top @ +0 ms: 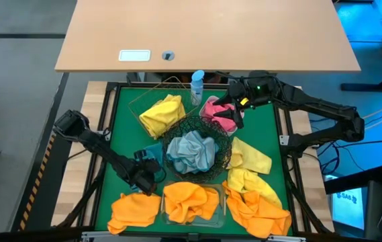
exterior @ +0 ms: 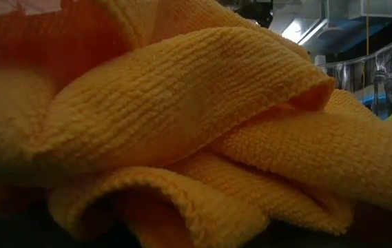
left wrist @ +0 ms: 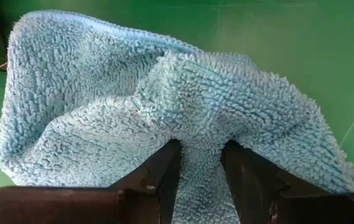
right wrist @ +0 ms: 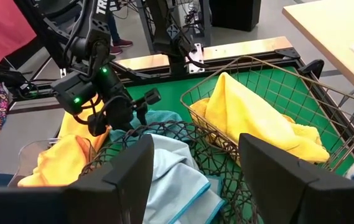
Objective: Sort microfiber towel by color & place in baskets
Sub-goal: Put the blue microfiber towel into the black wire basket
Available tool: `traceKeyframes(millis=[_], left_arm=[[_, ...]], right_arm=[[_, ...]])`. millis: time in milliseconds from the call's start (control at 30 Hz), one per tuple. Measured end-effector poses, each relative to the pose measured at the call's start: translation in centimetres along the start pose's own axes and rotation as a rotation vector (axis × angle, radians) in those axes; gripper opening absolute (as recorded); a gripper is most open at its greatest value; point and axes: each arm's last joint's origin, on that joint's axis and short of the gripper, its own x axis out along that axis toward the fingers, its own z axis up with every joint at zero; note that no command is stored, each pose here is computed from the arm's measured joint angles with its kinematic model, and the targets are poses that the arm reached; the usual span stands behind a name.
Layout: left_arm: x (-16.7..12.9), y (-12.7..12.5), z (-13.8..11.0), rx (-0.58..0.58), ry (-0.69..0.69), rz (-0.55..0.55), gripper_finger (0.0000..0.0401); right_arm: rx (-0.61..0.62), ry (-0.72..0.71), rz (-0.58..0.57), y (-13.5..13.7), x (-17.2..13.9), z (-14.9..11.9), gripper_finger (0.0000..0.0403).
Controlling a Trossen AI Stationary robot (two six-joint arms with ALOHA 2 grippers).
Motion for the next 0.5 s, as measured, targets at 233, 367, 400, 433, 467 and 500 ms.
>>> traceKeyframes(millis=[233,367,400,433,467,500], left_arm=[[0.2,0.1,0.3,-0.046,0.007,-0.016,0.0069],[0.3,0.0,0.4,-0.060,-0.004,-0.020,0.0012],[0.3,0.0,0.4,-0.071,-0.005,-0.020,0.0010],[0.2,0.0,0.4,-0.076,-0.005,-0.023,0.0010],[0.2,0.1,0.4,-0.079,-0.006,-0.026,0.0009],[0.0,0.2,0.4,-0.083,-0.009,-0.035,0.0007]], right_arm=[[0.006,0.012,0.000,0.0,0.0,-0.1,0.0234],[0.024,0.054,0.000,0.2,-0.4,-0.5,0.0234],[0.030,0.068,0.000,0.3,-0.6,-0.7,0.0234],[0.037,0.082,0.000,0.4,-0.8,-0.8,0.0234],[0.043,0.097,0.001,0.5,-1.0,-1.0,0.0234],[0.049,0.110,0.001,0.6,-1.3,-1.1,0.0234]])
